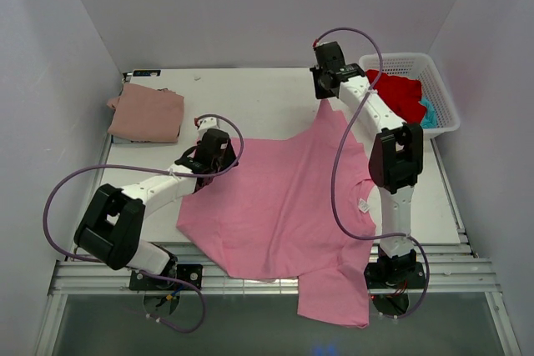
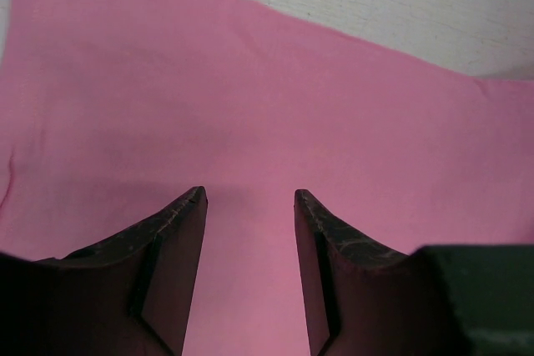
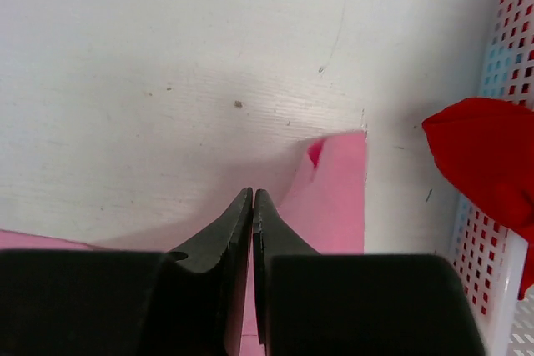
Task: Fold and stack the t-shirts
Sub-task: Flatten out the tshirt
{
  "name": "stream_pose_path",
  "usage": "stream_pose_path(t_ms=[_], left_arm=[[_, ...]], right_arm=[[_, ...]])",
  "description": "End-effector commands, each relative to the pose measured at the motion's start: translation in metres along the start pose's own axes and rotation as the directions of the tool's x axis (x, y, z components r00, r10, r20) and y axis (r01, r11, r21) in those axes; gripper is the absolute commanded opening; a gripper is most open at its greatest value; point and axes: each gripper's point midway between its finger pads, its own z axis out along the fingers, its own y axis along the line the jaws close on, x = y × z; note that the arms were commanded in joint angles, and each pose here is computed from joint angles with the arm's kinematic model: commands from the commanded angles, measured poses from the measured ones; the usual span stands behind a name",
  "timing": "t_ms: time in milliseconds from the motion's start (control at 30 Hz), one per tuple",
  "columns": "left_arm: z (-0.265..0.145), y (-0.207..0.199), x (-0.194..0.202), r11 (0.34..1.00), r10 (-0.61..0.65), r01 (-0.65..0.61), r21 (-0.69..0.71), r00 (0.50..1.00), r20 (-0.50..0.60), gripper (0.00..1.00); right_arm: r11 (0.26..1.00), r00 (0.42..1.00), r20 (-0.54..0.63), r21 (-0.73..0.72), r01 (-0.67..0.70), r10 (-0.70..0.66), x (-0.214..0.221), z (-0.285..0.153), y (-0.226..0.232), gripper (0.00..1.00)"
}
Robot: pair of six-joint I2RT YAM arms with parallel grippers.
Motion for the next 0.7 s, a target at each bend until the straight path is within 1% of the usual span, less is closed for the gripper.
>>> stream_pose_path(t_ms=[0,100,133,167,200,233,267,300,333,400,433,467,500,533,567,600,633,667], left_arm=[[-0.007,0.0,-0.004,1.0,-0.02,0.02,0.007,1.0,0.022,0.56],[-0.005,-0.001,-0.002,1.0,-0.02,0.02,0.011,1.0,0.014,0.56],[-0.005,-0.002,-0.001,1.0,-0.019,0.019,0.013,1.0,0.009,0.56],[-0.005,-0.003,-0.002,1.0,-0.02,0.019,0.017,1.0,0.01,0.56],[-0.005,-0.002,-0.001,1.0,-0.018,0.017,0.016,1.0,0.008,0.56],[-0.005,-0.004,-0.002,1.0,-0.017,0.017,0.022,1.0,0.008,0.56],[-0.005,-0.004,-0.002,1.0,-0.013,0.013,0.022,1.0,0.006,0.56],[-0.005,-0.004,-0.002,1.0,-0.014,0.014,0.022,1.0,0.008,0.56],[-0.005,-0.001,-0.003,1.0,-0.01,0.01,0.009,1.0,0.014,0.56],[-0.006,0.005,-0.007,1.0,-0.002,0.002,-0.02,0.999,0.032,0.56],[-0.006,0.011,-0.007,0.999,0.006,-0.005,-0.052,0.999,0.034,0.56],[-0.005,0.017,-0.015,0.995,0.019,-0.013,-0.098,0.998,0.064,0.56],[-0.004,0.021,-0.018,0.992,0.032,-0.023,-0.123,0.997,0.076,0.56],[-0.003,0.026,-0.021,0.987,0.048,-0.035,-0.157,0.996,0.081,0.57],[0.004,0.04,-0.023,0.974,0.064,-0.044,-0.223,0.994,0.084,0.57],[0.007,0.042,-0.031,0.97,0.066,-0.043,-0.238,0.994,0.089,0.57],[0.013,0.056,-0.039,0.961,0.05,-0.023,-0.274,0.995,0.091,0.56],[0.018,0.062,-0.042,0.958,0.043,-0.016,-0.285,0.995,0.089,0.54]], right_arm=[[0.999,0.999,0.054,0.051,0.0,-0.002,-0.018,-0.015,-0.012,0.08],[0.999,1.0,0.014,0.033,0.016,-0.017,0.0,-0.002,-0.008,0.09],[1.0,0.999,-0.024,0.003,0.026,-0.025,0.015,0.006,-0.001,0.14],[0.999,0.997,-0.055,-0.023,0.044,-0.045,0.028,0.016,0.004,0.21],[0.997,0.996,-0.076,-0.058,0.048,-0.052,0.037,0.022,0.01,0.31],[0.997,0.992,-0.115,-0.063,0.053,-0.06,0.052,0.03,0.012,0.34],[0.996,0.99,-0.13,-0.072,0.052,-0.062,0.059,0.032,0.014,0.35],[0.995,0.992,-0.113,-0.081,0.049,-0.058,0.058,0.034,0.016,0.37],[0.995,0.989,-0.137,-0.084,0.05,-0.061,0.073,0.037,0.016,0.38],[0.996,0.994,-0.094,-0.082,0.045,-0.053,0.065,0.025,0.014,0.42],[0.996,0.998,-0.046,-0.079,0.041,-0.045,0.053,0.015,0.012,0.42],[0.996,0.998,-0.046,-0.074,0.044,-0.048,0.055,0.012,0.01,0.43],[0.997,0.998,-0.035,-0.053,0.047,-0.049,0.053,0.006,0.005,0.45],[0.998,0.999,0.001,-0.038,0.042,-0.042,0.042,-0.004,0.0,0.46],[0.999,0.999,0.002,-0.02,0.042,-0.042,0.044,-0.006,-0.004,0.47],[0.999,0.999,0.007,0.01,0.041,-0.041,0.042,-0.009,-0.01,0.48],[0.999,0.999,0.011,0.026,0.037,-0.037,0.041,-0.013,-0.016,0.48],[0.999,0.999,0.011,0.039,0.036,-0.036,0.041,-0.014,-0.019,0.48]])
